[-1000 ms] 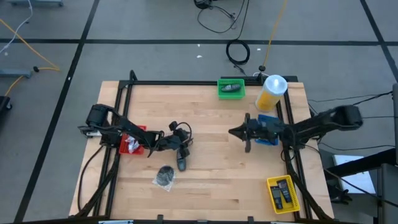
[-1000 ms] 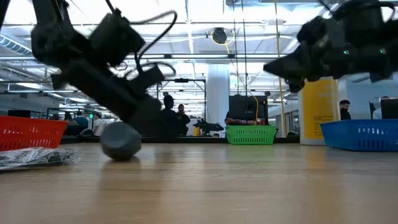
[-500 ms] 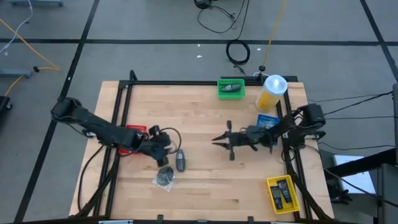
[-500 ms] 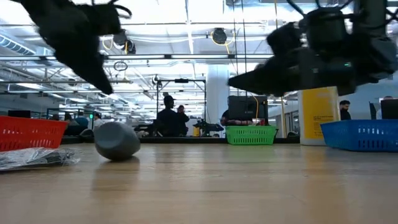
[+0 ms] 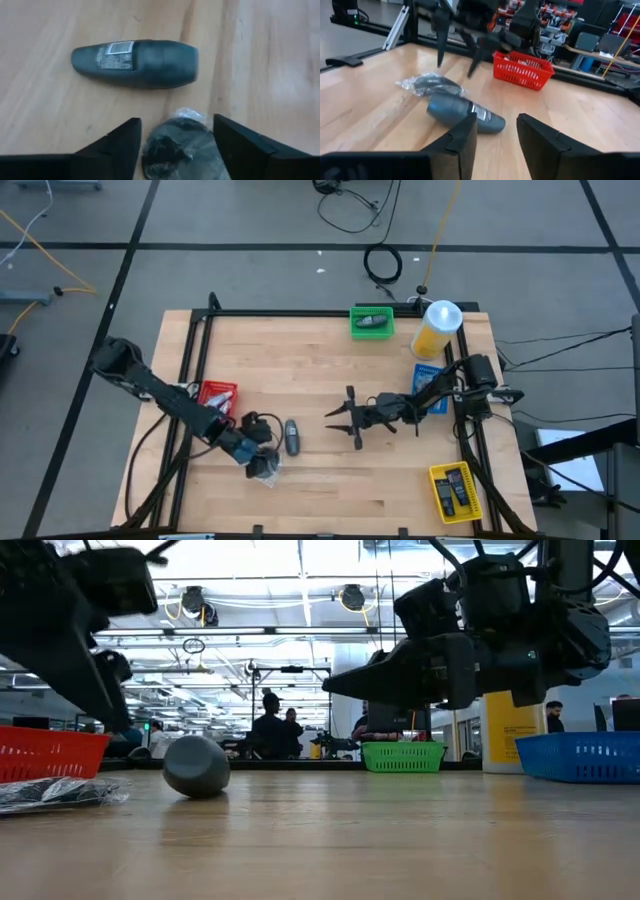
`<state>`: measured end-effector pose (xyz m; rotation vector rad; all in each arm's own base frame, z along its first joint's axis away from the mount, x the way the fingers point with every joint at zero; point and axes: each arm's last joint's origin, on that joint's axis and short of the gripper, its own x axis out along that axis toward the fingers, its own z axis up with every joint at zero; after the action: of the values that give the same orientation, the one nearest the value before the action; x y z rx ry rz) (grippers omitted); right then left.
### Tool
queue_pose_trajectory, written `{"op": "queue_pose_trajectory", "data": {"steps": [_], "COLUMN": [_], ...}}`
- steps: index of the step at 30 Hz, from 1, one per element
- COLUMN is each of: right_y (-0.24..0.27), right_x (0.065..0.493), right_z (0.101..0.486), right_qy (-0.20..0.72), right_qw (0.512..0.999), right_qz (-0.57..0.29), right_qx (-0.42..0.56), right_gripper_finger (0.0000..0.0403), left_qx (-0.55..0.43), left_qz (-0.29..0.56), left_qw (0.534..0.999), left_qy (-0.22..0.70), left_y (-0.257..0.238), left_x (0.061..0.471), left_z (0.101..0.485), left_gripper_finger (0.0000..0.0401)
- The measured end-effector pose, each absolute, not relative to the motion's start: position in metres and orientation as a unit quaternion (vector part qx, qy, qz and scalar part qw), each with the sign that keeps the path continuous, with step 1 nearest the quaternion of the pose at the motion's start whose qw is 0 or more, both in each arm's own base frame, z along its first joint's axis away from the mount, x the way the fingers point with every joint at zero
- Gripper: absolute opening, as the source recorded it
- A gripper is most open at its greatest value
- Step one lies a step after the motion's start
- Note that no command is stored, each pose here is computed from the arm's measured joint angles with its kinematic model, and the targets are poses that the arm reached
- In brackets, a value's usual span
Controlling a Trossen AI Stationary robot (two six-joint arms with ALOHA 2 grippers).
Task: Pick & Place Travel size toiletries
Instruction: Put the black hairbrush into the blue bin
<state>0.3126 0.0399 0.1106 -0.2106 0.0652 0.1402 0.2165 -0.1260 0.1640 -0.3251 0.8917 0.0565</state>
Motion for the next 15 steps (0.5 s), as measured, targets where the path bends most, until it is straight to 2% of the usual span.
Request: {"op": "queue_pose_trajectory", "data": {"steps": [4,8,11,15], "right_y": [0.040,0.040,0.040,0.040], "right_x": [0.313,0.313,0.313,0.313], "right_z": [0.113,0.113,0.113,0.113], "right_qy": [0.029,0.030,0.031,0.030], "right_qw": [0.992,0.992,0.992,0.992], "right_qz": [0.069,0.069,0.069,0.069], "right_qx": [-0.104,-0.104,-0.104,-0.104], "right_gripper_finger": [0.0136,0.0131,0.0131,0.0132], "left_qx": [-0.142,-0.099,-0.091,-0.098], "left_qz": [0.041,0.036,0.010,-0.028], "left_qw": [0.884,0.876,0.874,0.869], "left_qy": [0.444,0.471,0.477,0.484], "left_y": [-0.127,-0.129,-0.132,-0.136], "left_x": [0.222,0.225,0.230,0.236], "left_z": [0.149,0.132,0.123,0.115], "left_gripper_finger": [0.0289,0.0303,0.0289,0.0229]}}
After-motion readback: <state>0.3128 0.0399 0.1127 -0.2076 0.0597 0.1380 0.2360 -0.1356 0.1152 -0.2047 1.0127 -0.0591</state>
